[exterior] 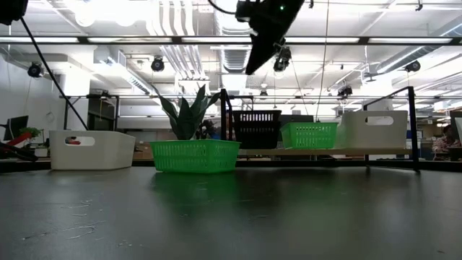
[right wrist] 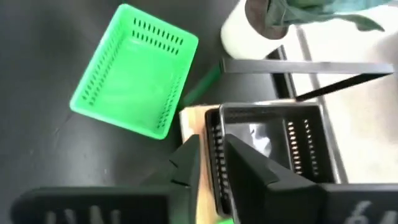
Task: Stack baskets on shelf by color
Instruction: Stack the left white bin on the white bin on the shelf
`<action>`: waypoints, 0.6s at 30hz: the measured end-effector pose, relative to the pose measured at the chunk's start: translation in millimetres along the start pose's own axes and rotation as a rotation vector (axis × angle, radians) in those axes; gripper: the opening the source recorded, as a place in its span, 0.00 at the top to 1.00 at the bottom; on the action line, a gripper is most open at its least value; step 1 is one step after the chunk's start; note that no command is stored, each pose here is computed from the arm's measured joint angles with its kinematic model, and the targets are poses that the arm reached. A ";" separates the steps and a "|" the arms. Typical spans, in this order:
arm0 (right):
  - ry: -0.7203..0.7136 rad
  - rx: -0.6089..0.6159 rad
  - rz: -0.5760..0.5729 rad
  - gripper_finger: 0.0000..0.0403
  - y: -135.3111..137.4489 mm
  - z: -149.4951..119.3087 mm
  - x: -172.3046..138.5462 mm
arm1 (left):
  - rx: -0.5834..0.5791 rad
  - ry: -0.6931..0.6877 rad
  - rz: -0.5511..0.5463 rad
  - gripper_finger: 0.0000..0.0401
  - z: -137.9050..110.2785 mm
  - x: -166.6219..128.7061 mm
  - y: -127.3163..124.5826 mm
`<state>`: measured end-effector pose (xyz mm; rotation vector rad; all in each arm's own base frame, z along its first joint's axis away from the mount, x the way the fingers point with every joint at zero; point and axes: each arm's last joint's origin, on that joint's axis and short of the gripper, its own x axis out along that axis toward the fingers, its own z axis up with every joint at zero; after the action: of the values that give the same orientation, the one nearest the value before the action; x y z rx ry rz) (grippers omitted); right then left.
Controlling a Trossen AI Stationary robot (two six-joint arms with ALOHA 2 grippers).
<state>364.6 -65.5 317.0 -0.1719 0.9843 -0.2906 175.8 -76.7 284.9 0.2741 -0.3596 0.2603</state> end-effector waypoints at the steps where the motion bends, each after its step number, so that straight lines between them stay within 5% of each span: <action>1: -0.005 -0.004 -0.016 0.86 1.3 -0.5 2.0 | -0.001 -0.001 0.001 0.64 0.4 0.2 0.1; 6: 0.030 0.038 -0.162 0.97 0.4 -9.8 25.7 | -0.005 -0.001 0.000 0.64 0.4 0.1 -0.1; 11: 0.044 0.094 -0.167 0.98 -1.2 -18.6 42.9 | -0.026 -0.001 -0.001 0.64 0.3 0.1 -0.1; 18: -0.044 0.070 -0.124 0.98 27.2 -14.3 11.3 | -0.033 0.027 -0.001 0.64 -3.1 0.3 -1.8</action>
<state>363.0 -43.5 292.9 -0.1752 0.9200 -0.4328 177.6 -77.4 281.9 0.2378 -0.3366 0.2569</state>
